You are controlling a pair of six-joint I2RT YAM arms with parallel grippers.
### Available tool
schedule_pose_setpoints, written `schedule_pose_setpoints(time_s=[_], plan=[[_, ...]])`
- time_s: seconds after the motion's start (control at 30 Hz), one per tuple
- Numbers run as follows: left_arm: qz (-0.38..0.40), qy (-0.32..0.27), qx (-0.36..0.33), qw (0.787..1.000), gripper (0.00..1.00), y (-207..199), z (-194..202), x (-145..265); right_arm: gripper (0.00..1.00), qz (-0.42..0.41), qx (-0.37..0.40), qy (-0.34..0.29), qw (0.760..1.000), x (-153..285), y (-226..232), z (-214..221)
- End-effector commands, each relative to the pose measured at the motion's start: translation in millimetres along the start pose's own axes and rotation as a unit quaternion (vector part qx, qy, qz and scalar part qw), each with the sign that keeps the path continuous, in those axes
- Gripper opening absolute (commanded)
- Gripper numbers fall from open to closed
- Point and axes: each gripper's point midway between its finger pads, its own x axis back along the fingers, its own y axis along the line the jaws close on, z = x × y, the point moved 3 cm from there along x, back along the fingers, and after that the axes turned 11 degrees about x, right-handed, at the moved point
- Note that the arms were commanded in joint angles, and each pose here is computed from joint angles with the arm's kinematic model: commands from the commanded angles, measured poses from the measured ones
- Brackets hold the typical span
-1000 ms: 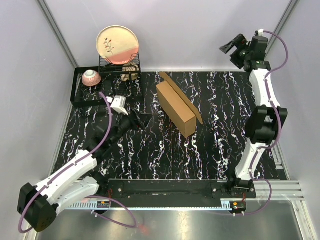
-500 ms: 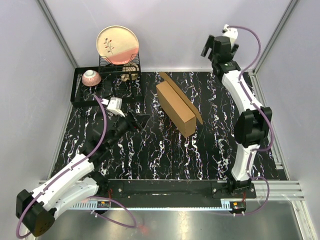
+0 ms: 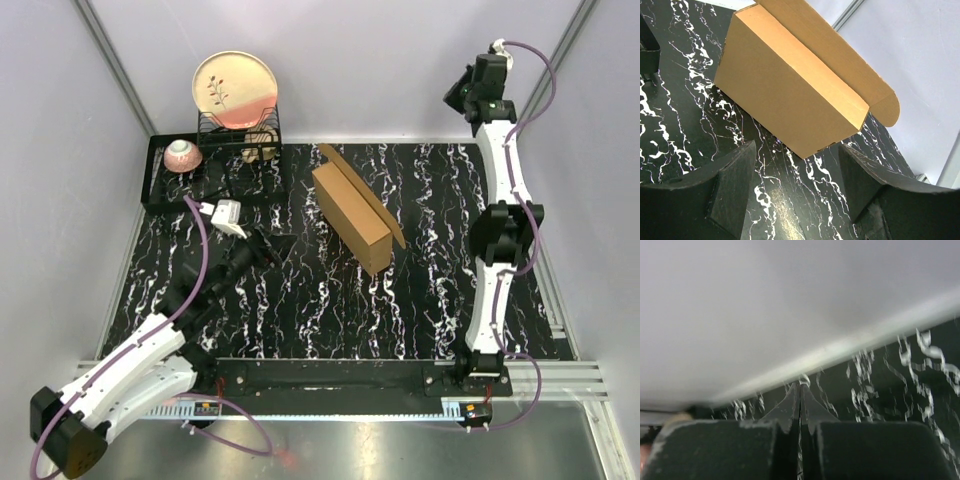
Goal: Fold the paper box
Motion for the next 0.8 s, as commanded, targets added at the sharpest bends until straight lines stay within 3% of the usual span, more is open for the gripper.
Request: schedule_pose_setpoints(time_s=[0.0, 0.17, 0.3, 0.53, 0.77], plan=[[-0.007, -0.008, 0.001, 1.0, 0.7, 1.6, -1.7, 1.0, 0.0, -0.023, -0.048, 0.214, 0.975, 8.4, 8.1, 103.4], [-0.014, -0.002, -0.004, 1.0, 0.7, 4.4, 0.4, -2.0, 0.0, -0.124, -0.088, 0.23, 0.961, -14.2, 25.9, 129.6], [-0.019, 0.01, -0.005, 1.0, 0.7, 6.8, 4.7, -4.5, 0.0, -0.281, -0.126, 0.27, 0.912, -16.2, 57.2, 157.4], [-0.028, 0.013, -0.007, 0.999, 0.7, 11.1, 7.0, -4.3, 0.0, -0.331, -0.143, 0.303, 0.882, -32.3, 64.2, 188.8], [-0.031, 0.031, -0.003, 0.999, 0.7, 13.5, 14.8, -8.6, 0.0, -0.383, -0.131, 0.342, 0.848, -16.2, 86.1, 219.6]])
